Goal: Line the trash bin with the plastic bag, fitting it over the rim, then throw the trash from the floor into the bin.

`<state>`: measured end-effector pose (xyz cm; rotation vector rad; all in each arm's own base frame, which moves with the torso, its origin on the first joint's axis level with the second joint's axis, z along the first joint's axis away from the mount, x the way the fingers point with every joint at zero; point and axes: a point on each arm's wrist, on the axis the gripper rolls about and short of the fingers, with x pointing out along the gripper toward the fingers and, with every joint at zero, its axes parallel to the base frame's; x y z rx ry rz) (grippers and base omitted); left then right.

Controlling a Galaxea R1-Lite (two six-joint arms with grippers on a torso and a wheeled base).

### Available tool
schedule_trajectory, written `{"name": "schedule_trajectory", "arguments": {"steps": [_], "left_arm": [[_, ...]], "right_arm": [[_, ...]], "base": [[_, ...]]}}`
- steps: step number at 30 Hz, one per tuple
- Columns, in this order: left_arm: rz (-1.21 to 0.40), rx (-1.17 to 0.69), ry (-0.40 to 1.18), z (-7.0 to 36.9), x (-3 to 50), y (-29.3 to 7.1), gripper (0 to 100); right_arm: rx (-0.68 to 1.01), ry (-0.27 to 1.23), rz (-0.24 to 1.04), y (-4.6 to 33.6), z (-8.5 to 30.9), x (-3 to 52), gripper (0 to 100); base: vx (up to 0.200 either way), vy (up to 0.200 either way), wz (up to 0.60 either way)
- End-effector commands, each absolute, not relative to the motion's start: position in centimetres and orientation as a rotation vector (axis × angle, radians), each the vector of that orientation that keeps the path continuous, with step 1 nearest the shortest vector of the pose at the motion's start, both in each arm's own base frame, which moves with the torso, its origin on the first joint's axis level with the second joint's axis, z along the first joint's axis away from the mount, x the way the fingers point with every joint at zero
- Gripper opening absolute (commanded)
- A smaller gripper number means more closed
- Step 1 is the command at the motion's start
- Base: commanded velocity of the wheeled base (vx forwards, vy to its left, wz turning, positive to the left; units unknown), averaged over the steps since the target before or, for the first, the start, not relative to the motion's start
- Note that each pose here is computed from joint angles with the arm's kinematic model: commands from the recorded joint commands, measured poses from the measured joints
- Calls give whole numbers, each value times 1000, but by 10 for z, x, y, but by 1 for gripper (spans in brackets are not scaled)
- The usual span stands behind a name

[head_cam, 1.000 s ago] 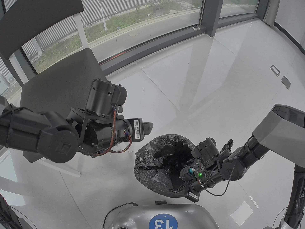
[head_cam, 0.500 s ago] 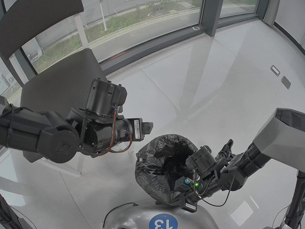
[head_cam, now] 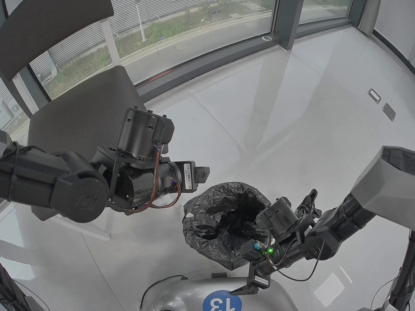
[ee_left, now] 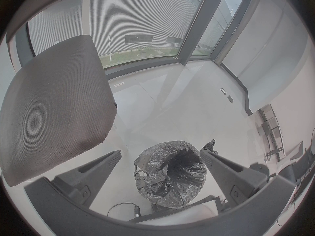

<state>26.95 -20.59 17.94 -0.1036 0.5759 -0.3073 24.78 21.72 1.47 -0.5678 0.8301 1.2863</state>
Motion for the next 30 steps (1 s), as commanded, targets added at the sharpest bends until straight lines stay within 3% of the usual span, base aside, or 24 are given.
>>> {"name": "schedule_trajectory", "arguments": {"steps": [1, 10, 11, 21, 30], "left_arm": [[-306, -103, 577, 179, 269, -206, 100], [-338, -76, 591, 177, 254, -207, 100], [-345, -78, 583, 180, 251, -206, 100], [-325, -53, 542, 193, 248, -187, 100], [-332, 1, 510, 199, 247, -180, 100]], "right_arm": [[-530, 779, 1217, 198, 35, 258, 100], [-480, 741, 1026, 143, 64, 270, 100], [-467, 755, 922, 117, 69, 273, 100], [-463, 855, 613, 28, 59, 280, 100], [-484, 928, 511, 18, 18, 309, 100]], "base": [[0, 0, 0], [0, 0, 0], [0, 0, 0], [0, 0, 0], [0, 0, 0]]}}
